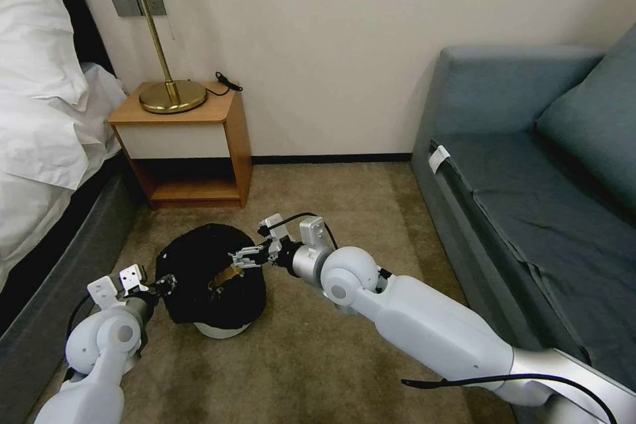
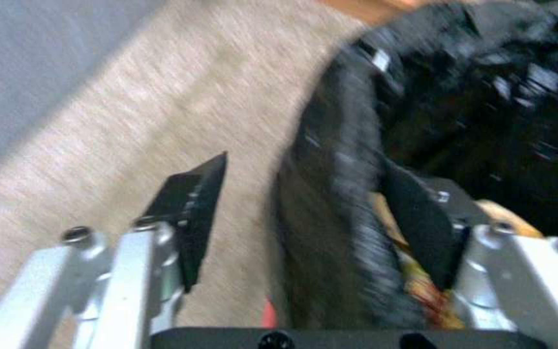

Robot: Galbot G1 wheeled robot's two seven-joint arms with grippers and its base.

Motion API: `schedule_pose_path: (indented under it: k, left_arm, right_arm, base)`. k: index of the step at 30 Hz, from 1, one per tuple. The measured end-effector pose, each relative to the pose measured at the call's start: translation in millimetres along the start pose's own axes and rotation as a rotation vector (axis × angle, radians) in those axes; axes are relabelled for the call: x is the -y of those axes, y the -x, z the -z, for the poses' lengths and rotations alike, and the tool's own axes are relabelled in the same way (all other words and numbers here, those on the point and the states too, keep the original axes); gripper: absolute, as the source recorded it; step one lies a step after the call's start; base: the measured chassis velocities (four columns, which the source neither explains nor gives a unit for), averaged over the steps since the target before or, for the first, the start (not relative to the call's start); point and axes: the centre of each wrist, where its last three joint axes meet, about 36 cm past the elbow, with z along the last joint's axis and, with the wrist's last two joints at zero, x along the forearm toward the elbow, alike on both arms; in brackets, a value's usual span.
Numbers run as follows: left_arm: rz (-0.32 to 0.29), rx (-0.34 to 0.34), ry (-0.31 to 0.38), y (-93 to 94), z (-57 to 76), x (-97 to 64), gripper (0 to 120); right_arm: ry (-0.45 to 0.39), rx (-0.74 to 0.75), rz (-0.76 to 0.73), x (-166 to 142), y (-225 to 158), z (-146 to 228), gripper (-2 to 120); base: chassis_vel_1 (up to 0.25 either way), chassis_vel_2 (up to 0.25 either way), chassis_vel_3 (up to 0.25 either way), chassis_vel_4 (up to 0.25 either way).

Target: Pick up the trash bin, then pick up the garbage on the floor and place it into the trash bin.

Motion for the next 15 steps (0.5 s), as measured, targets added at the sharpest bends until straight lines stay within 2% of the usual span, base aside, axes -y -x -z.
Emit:
schedule_pose_path:
  k: [2, 4, 5, 6, 7, 8, 10, 11, 12, 13, 15]
  left_arm:
    - [0.018, 0.026, 0.027, -0.2, -1.3, -1.8, 76]
    - [0.060, 0.123, 0.115, -4.0, -2.0, -4.9, 88]
    - [0.060, 0.123, 0.115, -4.0, -2.0, -4.9, 88]
    - [0.068, 0.175, 0.153, -6.2, -2.1, -6.2, 92]
    - [0.054, 0.258, 0.198, -10.8, -1.9, -7.3, 98]
    - [0.054, 0.258, 0.198, -10.8, -1.9, -7.3, 98]
    - [-0.012, 0.352, 0.242, -17.2, 0.5, -6.5, 100]
    - [-0.012, 0.352, 0.242, -17.2, 0.5, -6.5, 100]
    - [-0.086, 0.410, 0.283, -21.5, 2.0, -4.9, 100]
    - [-0.086, 0.410, 0.283, -21.5, 2.0, -4.9, 100]
    - [-0.188, 0.480, 0.379, -26.2, -0.1, -2.6, 100]
  right_arm:
    - [0.006, 0.008, -0.006, 2.0, 0.2, 2.2, 100]
    - [0.022, 0.038, -0.031, 9.7, 0.9, 8.8, 100]
    - [0.022, 0.038, -0.031, 9.7, 0.9, 8.8, 100]
    - [0.031, 0.056, -0.046, 14.3, 0.9, 11.3, 100]
    - [0.047, 0.079, -0.072, 22.4, 0.1, 13.6, 100]
    - [0.047, 0.079, -0.072, 22.4, 0.1, 13.6, 100]
    - [0.078, 0.121, -0.121, 37.1, -3.6, 14.1, 100]
    - [0.078, 0.121, -0.121, 37.1, -3.6, 14.1, 100]
    - [0.105, 0.154, -0.162, 50.7, -8.9, 11.9, 100]
    - [0.105, 0.154, -0.162, 50.7, -8.9, 11.9, 100]
    - [0.157, 0.221, -0.238, 72.3, -21.6, 4.1, 100]
  base:
    - [0.000, 0.000, 0.000, 0.000]
    - [0.000, 0.000, 0.000, 0.000]
    - [0.000, 0.000, 0.000, 0.000]
    - [0.000, 0.000, 0.000, 0.000]
    - [0.000, 0.000, 0.000, 0.000]
    - [0.000, 0.000, 0.000, 0.000]
    - [0.000, 0.000, 0.000, 0.000]
    - [0.000, 0.000, 0.000, 0.000]
    - [0.000, 0.000, 0.000, 0.000]
    - [0.000, 0.000, 0.000, 0.000]
    - [0.000, 0.000, 0.000, 0.000]
